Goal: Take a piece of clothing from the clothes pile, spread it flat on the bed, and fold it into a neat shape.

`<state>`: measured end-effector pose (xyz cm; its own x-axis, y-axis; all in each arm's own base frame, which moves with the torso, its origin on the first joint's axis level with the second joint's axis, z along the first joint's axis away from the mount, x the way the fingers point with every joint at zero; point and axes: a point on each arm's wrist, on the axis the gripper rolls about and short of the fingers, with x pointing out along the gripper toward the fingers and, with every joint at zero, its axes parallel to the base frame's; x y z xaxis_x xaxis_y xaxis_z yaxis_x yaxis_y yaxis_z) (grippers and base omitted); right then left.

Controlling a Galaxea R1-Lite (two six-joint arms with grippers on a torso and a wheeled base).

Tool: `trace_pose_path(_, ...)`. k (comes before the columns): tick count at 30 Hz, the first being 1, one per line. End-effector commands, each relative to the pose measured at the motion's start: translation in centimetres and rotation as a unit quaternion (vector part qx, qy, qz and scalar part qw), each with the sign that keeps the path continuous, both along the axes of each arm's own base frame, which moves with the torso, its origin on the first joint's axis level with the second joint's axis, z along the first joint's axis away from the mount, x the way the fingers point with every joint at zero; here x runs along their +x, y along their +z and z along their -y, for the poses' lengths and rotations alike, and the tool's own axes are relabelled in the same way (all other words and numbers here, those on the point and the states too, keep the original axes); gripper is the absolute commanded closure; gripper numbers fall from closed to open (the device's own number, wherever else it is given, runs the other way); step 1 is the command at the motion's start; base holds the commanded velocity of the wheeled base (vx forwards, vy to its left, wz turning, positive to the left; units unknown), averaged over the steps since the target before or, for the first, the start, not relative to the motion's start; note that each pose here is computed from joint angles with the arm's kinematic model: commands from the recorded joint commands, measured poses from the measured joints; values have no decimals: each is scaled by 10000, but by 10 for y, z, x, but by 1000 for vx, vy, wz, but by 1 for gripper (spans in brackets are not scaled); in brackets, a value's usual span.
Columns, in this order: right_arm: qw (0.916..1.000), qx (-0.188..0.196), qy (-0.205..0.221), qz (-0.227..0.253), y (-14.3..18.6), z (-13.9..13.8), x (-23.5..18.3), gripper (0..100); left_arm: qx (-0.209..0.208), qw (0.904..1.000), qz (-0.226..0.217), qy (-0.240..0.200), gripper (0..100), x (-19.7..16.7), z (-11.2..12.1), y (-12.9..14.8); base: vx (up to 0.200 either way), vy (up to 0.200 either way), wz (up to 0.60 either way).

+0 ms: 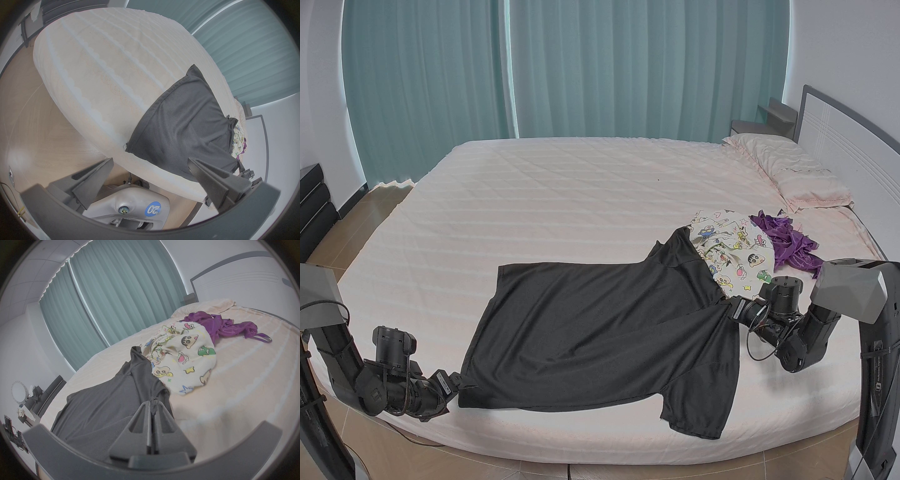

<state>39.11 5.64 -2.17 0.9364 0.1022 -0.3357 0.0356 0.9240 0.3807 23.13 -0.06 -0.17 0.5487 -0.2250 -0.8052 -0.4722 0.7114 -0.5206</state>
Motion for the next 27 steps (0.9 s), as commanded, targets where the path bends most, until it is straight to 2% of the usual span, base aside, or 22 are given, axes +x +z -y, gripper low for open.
trace_pose_path(1,10000,-56,51,16,-6,-2,8,0,1,10000,-21,15,0,1,0,-2,0,0,0)
trace_pose_path(6,9998,-85,39,-158,-14,1,3,0,-26,10000,-20,86,0,3,6,-1,0,0,0)
trace_pose_path(9,9990,-134,-138,-401,-17,14,-6,0,421,9990,-30,163,0,5,18,-8,0,0,0)
trace_pose_path(15,9978,-67,-401,-514,-11,29,-19,0,829,9965,15,82,0,7,33,-28,0,0,0)
trace_pose_path(16,9973,55,-462,-568,-4,30,-28,0,1049,9943,19,172,0,7,35,-33,0,0,0)
trace_pose_path(18,9962,295,-501,-655,3,27,-40,0,1180,9928,8,202,0,6,37,-37,0,0,0)
trace_pose_path(22,9946,525,-492,-747,9,18,-53,0,1201,9926,37,191,0,8,38,-38,0,0,0)
trace_pose_path(27,9906,706,-427,-1089,4,8,-75,0,1193,9927,52,192,0,8,39,-38,0,0,0)
